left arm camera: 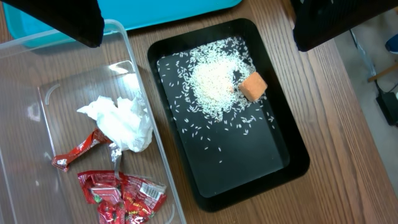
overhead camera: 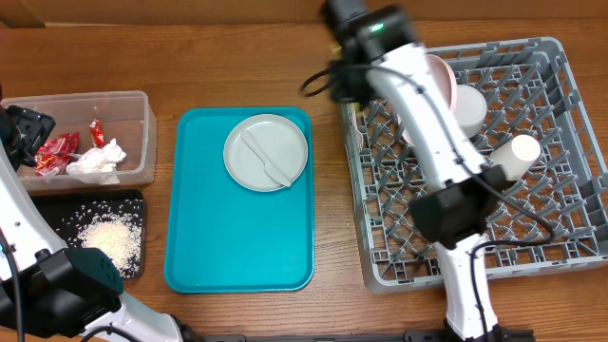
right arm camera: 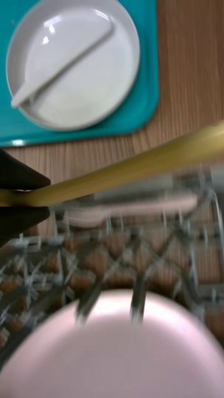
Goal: Sort waste into correct bins and load items into the dishwasher rack
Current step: 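Carry the spoon right and drop it into the grey rack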
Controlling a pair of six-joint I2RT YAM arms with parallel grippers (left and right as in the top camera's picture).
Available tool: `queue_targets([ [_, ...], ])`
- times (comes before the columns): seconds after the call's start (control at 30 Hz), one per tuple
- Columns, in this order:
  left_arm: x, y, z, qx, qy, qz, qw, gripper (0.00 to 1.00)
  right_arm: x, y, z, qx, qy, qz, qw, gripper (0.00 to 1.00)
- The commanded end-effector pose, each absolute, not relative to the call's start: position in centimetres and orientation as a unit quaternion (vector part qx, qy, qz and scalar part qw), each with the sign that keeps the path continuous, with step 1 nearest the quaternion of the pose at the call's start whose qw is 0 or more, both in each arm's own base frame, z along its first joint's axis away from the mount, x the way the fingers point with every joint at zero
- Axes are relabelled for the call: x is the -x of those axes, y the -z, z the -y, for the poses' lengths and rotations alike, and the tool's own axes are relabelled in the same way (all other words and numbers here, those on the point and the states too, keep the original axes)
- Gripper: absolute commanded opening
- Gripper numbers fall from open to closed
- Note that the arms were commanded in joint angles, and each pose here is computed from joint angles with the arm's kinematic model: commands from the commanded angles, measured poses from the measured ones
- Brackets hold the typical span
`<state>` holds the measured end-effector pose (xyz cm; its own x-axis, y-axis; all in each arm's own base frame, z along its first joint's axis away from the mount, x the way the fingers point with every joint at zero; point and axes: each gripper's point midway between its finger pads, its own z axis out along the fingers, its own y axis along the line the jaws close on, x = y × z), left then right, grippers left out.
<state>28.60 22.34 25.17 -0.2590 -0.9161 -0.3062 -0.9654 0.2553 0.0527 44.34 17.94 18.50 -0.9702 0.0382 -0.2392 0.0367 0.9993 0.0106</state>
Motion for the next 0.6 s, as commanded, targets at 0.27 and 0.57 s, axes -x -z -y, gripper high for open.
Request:
queue_targets([
  [0.27,-28.4,-26.2,-22.4,0.607,-0.121,-0.776,0.123,1.00,-44.0,-16.8,-16.1,-0.005,-0.003,-0.996,0.088,0.04],
  [0.57,-28.4,-26.2,-22.4,0.607,-0.121,-0.776,0.123,1.00,-44.1,-12.8,-16.1,-0.021,0.004,-0.998,0.065,0.17],
])
